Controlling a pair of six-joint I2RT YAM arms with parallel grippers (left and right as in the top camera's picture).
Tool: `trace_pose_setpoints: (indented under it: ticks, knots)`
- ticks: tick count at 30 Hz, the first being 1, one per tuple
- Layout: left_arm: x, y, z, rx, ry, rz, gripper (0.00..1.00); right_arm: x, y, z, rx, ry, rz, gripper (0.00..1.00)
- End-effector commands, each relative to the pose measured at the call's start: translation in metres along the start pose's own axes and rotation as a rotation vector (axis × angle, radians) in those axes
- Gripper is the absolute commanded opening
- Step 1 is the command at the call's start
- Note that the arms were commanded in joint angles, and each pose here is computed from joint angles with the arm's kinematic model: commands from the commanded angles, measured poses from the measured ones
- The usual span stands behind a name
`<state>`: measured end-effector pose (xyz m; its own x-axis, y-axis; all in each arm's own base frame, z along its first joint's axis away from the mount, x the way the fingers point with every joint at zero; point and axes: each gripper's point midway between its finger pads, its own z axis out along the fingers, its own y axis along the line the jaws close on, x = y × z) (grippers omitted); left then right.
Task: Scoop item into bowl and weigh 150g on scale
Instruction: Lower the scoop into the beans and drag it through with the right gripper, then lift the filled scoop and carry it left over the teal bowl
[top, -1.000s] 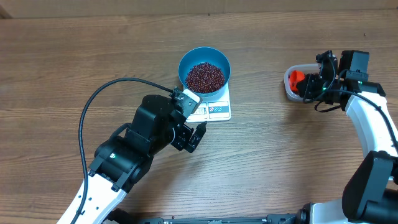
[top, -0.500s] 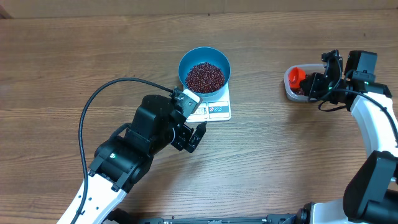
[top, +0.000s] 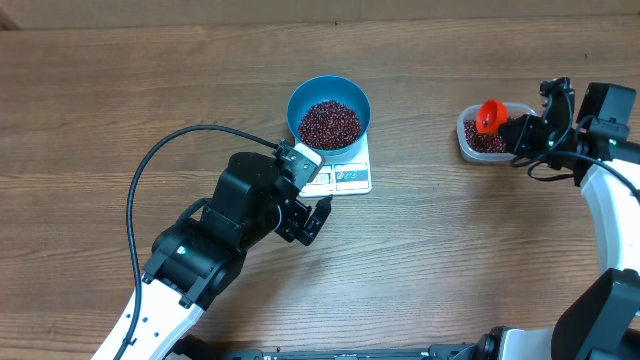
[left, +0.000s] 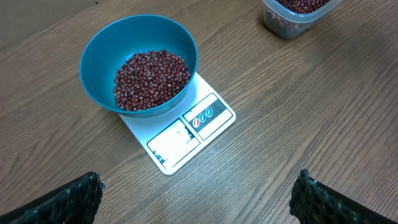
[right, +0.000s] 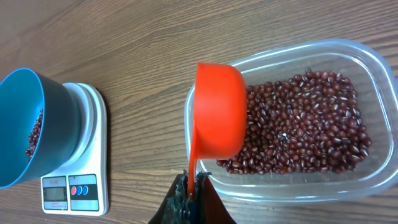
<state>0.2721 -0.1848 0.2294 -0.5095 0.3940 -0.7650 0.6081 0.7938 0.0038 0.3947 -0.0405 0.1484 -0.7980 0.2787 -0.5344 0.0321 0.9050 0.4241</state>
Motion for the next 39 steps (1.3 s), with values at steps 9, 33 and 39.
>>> trace_pose_setpoints:
  ticks: [9, 33, 39]
  knots:
    - [0.004, 0.0, 0.003, 0.007, 0.012, 0.016, 1.0, -0.021, 0.062, -0.031, -0.291, -0.08, -0.066, 0.04]
    - [0.004, 0.0, 0.003, 0.007, 0.012, 0.016, 1.0, 0.01, 0.202, 0.006, -0.426, -0.043, -0.393, 0.04]
    - [0.004, 0.0, 0.003, 0.007, 0.012, 0.016, 0.99, 0.014, 0.236, 0.01, -0.444, -0.088, -0.484, 0.04]
